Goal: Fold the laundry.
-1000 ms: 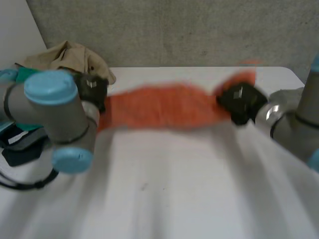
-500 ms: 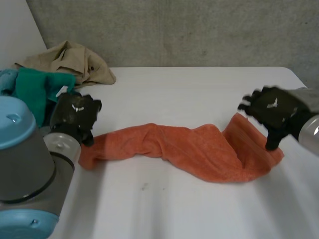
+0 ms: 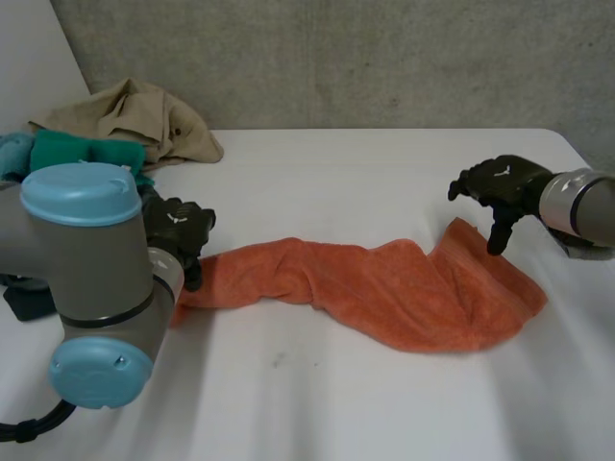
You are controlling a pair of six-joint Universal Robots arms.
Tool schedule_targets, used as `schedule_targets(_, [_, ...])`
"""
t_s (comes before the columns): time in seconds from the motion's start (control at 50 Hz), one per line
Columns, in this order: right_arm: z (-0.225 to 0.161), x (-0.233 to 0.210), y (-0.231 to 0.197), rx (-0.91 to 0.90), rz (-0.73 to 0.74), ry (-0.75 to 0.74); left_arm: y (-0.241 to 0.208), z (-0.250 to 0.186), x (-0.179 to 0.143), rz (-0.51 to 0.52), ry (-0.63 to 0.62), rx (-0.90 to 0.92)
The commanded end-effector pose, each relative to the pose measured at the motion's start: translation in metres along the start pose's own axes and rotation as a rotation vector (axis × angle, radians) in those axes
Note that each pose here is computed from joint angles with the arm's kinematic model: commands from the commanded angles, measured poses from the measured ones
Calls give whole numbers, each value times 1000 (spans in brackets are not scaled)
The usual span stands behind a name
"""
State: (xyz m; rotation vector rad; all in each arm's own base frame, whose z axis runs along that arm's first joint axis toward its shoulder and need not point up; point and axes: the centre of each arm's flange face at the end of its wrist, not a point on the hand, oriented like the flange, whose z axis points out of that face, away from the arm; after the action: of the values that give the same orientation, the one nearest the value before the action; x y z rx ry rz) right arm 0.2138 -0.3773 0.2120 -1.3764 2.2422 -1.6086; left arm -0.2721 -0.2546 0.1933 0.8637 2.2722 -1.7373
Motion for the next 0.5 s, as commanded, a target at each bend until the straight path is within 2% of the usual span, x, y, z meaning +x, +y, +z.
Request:
schedule_targets(0.02, [21, -11, 18, -32, -120, -37, 12, 13, -2, 7, -6, -50])
schedule_targets(0.12, [34, -24, 23, -39, -159, -70, 15, 20, 0, 10, -1, -64])
schedule_targets(0.34, [52, -28, 32, -71, -188, -43, 21, 36, 5, 18, 7, -82])
schedule_targets(0.46, [55, -13, 15, -6, -228, 21, 12, 57, 6, 76, -13, -43])
schedule_targets(0.5, [59, -1, 2, 51, -255, 83, -3, 70, 2, 115, -47, 6])
